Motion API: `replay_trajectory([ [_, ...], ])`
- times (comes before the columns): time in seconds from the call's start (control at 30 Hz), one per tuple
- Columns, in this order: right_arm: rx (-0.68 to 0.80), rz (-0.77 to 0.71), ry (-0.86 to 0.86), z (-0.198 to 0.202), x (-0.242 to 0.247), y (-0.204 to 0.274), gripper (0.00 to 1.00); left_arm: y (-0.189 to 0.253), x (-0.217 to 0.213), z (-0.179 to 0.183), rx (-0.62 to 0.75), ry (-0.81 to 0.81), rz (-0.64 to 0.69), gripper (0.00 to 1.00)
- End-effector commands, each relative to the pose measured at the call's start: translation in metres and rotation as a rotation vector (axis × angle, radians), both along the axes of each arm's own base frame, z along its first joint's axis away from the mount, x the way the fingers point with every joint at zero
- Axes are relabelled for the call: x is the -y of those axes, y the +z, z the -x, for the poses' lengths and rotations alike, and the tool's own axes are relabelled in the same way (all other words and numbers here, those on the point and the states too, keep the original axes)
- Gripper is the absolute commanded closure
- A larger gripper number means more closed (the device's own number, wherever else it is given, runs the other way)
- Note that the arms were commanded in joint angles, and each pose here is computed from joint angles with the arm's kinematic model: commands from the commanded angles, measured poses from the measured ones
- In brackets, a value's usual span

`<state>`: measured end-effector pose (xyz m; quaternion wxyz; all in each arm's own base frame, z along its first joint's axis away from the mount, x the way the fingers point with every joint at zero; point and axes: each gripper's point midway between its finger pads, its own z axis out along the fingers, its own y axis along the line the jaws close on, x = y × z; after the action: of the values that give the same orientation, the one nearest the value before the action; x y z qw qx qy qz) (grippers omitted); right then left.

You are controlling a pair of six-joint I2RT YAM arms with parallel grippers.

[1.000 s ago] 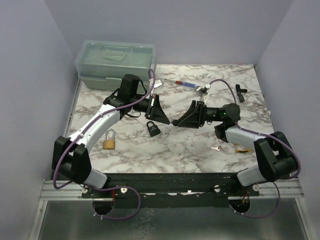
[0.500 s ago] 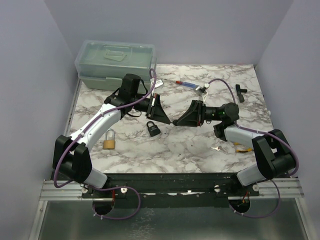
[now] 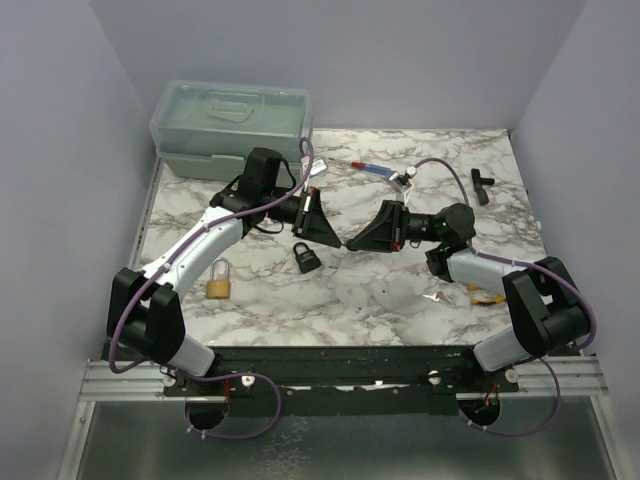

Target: Unlock with the key

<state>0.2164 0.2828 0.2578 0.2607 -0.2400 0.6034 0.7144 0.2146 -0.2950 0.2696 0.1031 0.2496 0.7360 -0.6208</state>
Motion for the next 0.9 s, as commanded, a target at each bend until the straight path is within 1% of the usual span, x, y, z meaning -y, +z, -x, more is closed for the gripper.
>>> replay_trajectory([
  [0.0,0.059,-0.018,-0.017,-0.003,-0.005,0.013,0.75,-0.009,0.003,-0.008,0.022,0.019,-0.019,1.0],
  [0.13,0.054,-0.012,-0.014,-0.003,-0.006,0.011,0.79,-0.009,0.004,-0.009,0.022,0.021,-0.021,1.0],
  [0.23,0.052,-0.009,-0.012,-0.003,-0.007,0.009,0.88,-0.011,0.004,-0.01,0.022,0.024,-0.024,1.0],
  [0.33,0.053,-0.003,-0.009,-0.001,-0.007,0.007,0.92,-0.012,0.004,-0.011,0.021,0.028,-0.028,1.0],
  [0.37,0.048,0.002,-0.007,-0.001,-0.007,0.005,0.95,-0.012,0.004,-0.011,0.018,0.03,-0.03,0.97],
  [0.43,0.035,0.02,-0.012,-0.002,-0.007,0.001,0.99,-0.013,0.004,-0.011,0.014,0.033,-0.033,0.81],
  [0.57,-0.004,0.063,-0.074,-0.009,-0.007,-0.009,0.99,-0.017,0.003,-0.014,0.015,0.062,-0.053,0.43],
  [0.63,-0.033,0.093,-0.133,-0.014,-0.005,-0.017,1.0,-0.02,0.001,-0.015,0.018,0.086,-0.07,0.31],
  [0.73,-0.061,0.156,-0.246,-0.022,0.001,-0.03,1.0,-0.028,-0.003,-0.017,0.025,0.133,-0.108,0.23],
  [0.87,-0.102,0.224,-0.384,-0.029,0.013,-0.049,1.0,-0.045,-0.011,-0.022,0.015,0.21,-0.188,0.2],
])
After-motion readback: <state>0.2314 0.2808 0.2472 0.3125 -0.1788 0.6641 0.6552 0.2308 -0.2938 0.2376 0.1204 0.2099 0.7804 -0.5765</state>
